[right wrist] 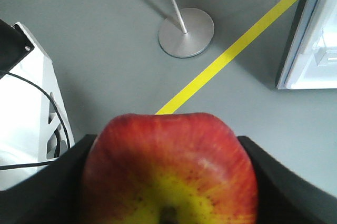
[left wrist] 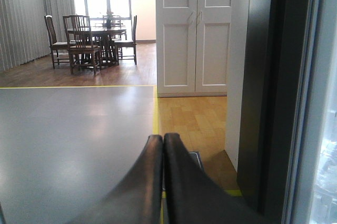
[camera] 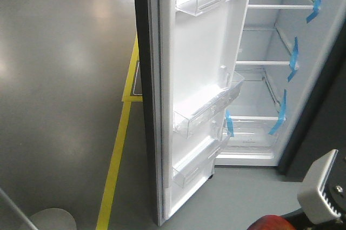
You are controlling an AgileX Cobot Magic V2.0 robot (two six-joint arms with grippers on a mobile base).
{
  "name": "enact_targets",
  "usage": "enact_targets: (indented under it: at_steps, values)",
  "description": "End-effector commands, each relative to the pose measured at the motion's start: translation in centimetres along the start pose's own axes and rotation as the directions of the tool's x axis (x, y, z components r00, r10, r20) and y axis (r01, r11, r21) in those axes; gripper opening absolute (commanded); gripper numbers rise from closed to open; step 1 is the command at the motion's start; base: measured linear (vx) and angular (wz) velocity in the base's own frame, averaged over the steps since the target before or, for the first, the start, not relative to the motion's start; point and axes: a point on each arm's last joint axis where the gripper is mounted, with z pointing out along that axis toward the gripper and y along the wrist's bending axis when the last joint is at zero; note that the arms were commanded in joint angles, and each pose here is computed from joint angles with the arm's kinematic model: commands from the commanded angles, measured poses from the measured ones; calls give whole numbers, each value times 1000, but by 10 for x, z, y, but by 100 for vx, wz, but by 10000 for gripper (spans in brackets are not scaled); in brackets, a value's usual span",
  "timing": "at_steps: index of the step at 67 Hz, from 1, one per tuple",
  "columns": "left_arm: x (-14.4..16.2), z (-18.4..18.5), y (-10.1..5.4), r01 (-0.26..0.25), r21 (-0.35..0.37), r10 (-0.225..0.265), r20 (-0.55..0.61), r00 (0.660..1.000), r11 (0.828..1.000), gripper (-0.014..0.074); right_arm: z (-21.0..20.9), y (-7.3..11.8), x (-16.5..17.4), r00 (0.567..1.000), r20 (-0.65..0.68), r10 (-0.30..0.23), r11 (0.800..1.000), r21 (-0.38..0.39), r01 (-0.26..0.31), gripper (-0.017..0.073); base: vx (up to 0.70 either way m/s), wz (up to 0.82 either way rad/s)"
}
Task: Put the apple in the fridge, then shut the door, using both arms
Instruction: 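Approach the open refrigerator door bins with the base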
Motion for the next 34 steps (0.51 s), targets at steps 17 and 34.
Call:
enact_targets:
  at_steps: [17,34]
  values:
    - [-13,-2,-1,11,8,-12,103,995,1000,-6,-6,3,-11,996,90,0,1000,-10,1,159,12,-1]
    - [-13,-2,-1,11,8,-12,103,995,1000,-6,-6,3,-11,996,90,0,1000,-10,1,159,11,-2]
